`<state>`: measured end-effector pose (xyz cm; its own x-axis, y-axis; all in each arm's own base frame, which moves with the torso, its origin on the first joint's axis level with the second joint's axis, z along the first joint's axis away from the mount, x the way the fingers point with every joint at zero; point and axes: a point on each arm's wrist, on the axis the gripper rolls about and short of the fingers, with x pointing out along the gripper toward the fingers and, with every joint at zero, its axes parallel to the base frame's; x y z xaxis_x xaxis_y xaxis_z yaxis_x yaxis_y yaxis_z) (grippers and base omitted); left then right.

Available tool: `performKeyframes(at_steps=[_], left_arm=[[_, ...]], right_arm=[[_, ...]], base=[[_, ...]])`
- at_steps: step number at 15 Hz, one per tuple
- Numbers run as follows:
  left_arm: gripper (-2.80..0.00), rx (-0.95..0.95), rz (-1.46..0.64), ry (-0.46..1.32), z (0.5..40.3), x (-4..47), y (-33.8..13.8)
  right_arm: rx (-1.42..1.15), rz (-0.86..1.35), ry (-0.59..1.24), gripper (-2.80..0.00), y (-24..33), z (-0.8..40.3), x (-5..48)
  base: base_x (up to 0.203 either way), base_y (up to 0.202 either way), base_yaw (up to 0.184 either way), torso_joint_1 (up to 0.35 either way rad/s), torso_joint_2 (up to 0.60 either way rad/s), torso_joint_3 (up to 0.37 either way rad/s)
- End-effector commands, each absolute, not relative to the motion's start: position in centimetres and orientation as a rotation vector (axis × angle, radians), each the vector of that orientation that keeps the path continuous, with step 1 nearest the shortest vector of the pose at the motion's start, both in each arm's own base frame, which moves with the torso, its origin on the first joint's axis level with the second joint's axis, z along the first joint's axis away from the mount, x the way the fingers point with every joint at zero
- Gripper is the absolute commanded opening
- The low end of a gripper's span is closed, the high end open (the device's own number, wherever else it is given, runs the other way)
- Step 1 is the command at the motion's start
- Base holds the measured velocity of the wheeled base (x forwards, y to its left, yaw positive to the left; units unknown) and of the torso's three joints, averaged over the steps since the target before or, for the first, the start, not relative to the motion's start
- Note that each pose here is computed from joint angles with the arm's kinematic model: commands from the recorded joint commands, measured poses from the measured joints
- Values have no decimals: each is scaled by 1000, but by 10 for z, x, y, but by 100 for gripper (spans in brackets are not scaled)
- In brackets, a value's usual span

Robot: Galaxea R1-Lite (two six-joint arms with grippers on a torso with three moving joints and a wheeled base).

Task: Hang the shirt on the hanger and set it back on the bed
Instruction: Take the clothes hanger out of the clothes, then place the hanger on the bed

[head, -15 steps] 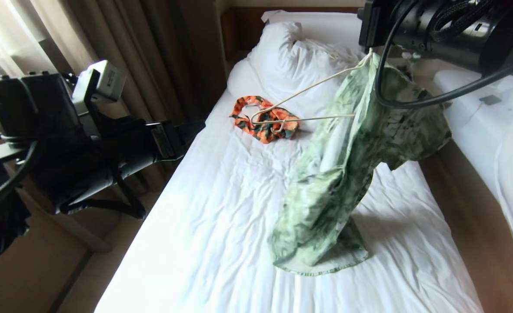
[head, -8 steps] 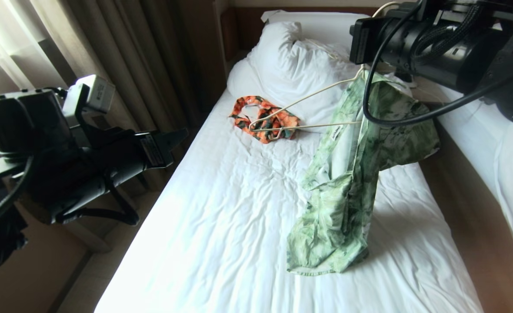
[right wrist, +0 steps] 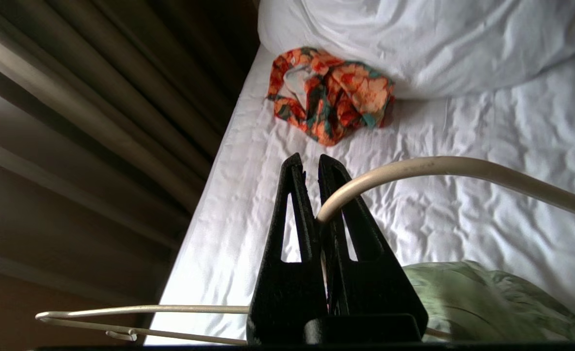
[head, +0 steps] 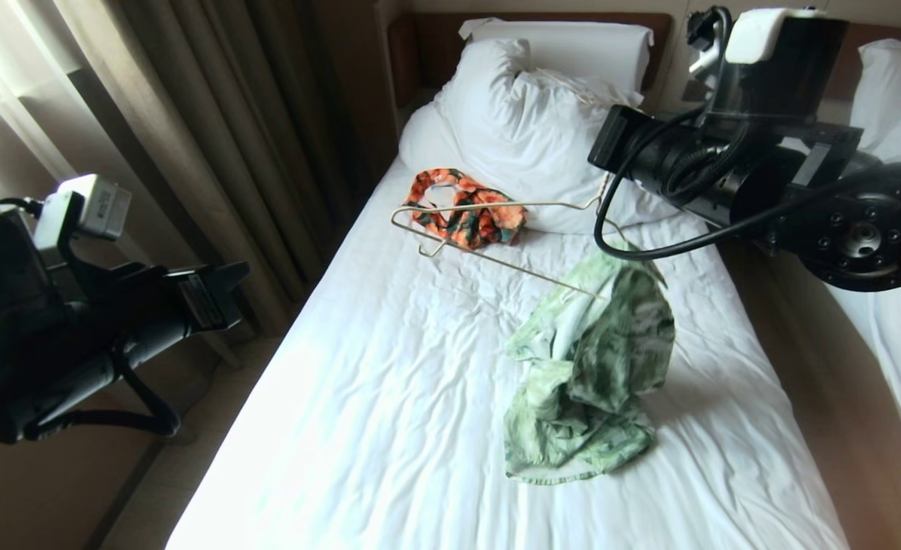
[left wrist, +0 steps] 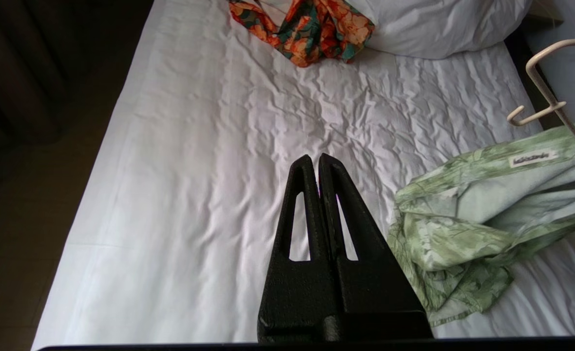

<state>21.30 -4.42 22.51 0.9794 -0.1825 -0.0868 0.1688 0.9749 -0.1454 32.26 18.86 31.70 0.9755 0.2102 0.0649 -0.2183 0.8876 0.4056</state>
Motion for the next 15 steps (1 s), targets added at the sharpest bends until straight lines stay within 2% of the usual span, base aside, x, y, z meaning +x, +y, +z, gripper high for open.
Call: performKeyframes(at_steps=[1, 4, 6, 9, 15], left_arm=[[-280, -141, -171, 81, 227, 205, -41], [-280, -144, -157, 58, 231, 196, -37], [-280, -143, -158, 61, 228, 189, -35], [-280, -144, -156, 79, 221, 183, -34], [-280, -101, -165, 21, 229, 165, -31]], right_arm=[[510, 198, 74, -280, 192, 295, 330], [493, 154, 182, -280, 186, 282, 333], [378, 89, 320, -280, 176, 261, 338], [207, 2, 510, -280, 157, 213, 352], [60, -7, 635, -280, 166, 118, 379]], base=[[0, 0, 0, 0, 0, 0], [0, 0, 0, 0, 0, 0], [0, 0, 0, 0, 0, 0], [0, 0, 0, 0, 0, 0], [0, 0, 0, 0, 0, 0]])
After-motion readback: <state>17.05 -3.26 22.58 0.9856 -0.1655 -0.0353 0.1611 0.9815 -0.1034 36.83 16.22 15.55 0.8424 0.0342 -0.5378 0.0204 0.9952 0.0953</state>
